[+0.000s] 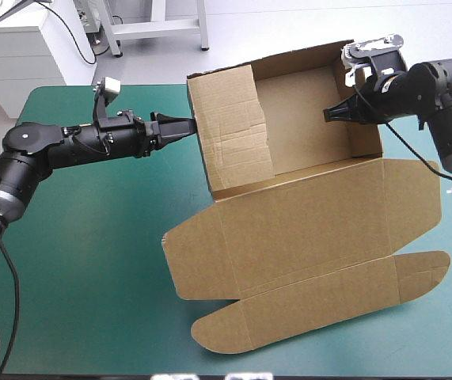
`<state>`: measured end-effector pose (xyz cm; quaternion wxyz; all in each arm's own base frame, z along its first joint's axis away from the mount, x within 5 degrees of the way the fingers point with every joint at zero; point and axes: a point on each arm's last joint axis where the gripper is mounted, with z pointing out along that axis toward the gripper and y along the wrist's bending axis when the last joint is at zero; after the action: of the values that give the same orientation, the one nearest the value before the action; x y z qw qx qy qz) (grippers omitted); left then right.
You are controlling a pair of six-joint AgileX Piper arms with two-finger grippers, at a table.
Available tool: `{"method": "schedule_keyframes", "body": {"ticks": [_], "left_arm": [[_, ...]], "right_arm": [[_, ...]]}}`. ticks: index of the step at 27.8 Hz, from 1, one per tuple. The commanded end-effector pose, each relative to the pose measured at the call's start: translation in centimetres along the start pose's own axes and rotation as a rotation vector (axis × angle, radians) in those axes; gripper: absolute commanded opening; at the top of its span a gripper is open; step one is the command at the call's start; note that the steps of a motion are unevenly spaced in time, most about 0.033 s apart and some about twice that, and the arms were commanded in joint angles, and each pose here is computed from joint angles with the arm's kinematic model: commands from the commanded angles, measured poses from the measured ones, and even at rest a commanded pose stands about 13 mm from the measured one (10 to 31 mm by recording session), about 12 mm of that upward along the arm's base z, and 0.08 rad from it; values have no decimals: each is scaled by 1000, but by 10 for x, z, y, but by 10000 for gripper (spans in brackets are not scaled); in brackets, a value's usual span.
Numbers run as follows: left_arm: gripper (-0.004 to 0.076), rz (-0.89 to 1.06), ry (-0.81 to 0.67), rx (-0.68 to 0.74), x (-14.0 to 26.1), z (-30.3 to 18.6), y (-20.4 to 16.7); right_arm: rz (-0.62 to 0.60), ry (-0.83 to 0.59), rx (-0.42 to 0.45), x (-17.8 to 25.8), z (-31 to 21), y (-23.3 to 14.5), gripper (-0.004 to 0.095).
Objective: Fold the box
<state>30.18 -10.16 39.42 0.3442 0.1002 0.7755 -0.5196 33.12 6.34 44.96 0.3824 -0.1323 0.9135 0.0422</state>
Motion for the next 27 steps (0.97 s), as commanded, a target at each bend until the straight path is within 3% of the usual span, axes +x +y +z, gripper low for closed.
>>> {"method": "schedule_keyframes", "body": {"ticks": [1, 19, 27], "left_arm": [[556, -4, -49, 126, -6, -10, -30], [556, -65, -8, 249, -3, -12, -41], [549, -60, -29, 213, -5, -11, -37]], "right_arm": [[7, -119, -11, -9, -26, 2, -15], [1, -80, -8, -8, -18, 1, -15], [6, -81, -17, -8, -17, 2, -15]]}}
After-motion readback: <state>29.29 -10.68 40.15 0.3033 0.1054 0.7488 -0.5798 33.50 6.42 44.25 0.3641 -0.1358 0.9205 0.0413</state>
